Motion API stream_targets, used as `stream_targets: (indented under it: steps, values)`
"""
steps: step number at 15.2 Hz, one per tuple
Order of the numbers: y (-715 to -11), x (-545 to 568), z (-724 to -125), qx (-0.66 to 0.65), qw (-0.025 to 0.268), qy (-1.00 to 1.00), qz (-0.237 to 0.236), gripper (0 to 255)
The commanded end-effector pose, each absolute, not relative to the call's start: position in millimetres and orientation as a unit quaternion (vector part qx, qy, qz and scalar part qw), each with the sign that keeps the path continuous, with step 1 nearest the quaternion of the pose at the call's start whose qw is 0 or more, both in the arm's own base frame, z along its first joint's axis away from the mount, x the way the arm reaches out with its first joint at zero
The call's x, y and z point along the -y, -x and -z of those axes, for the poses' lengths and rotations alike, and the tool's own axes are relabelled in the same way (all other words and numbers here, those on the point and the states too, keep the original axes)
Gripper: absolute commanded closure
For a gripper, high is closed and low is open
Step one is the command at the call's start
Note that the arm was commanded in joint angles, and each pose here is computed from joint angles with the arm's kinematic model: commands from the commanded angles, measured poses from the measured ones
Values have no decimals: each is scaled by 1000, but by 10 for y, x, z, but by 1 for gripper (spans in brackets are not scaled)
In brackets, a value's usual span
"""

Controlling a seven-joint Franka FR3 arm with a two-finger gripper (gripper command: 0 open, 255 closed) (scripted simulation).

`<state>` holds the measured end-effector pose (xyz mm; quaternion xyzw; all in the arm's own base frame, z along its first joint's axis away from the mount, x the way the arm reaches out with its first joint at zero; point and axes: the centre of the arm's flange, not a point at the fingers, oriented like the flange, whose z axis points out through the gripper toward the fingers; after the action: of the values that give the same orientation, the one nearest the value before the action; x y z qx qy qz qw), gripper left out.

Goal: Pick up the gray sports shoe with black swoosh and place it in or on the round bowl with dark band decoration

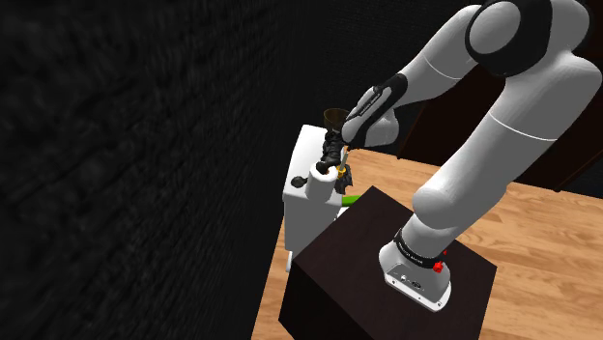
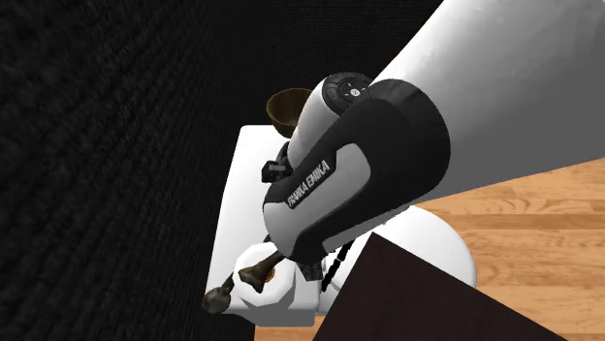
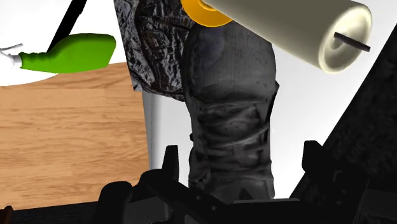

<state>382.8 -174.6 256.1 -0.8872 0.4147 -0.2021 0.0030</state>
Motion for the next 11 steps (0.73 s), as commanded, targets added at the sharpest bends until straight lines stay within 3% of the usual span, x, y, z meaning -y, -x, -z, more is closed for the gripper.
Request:
stream_targets:
  steps: [1, 11]
  values:
    - [-3859, 1763, -2463, -417, 3, 886, 204, 0]
    - [-3928, 1795, -2290, -417, 3, 886, 204, 0]
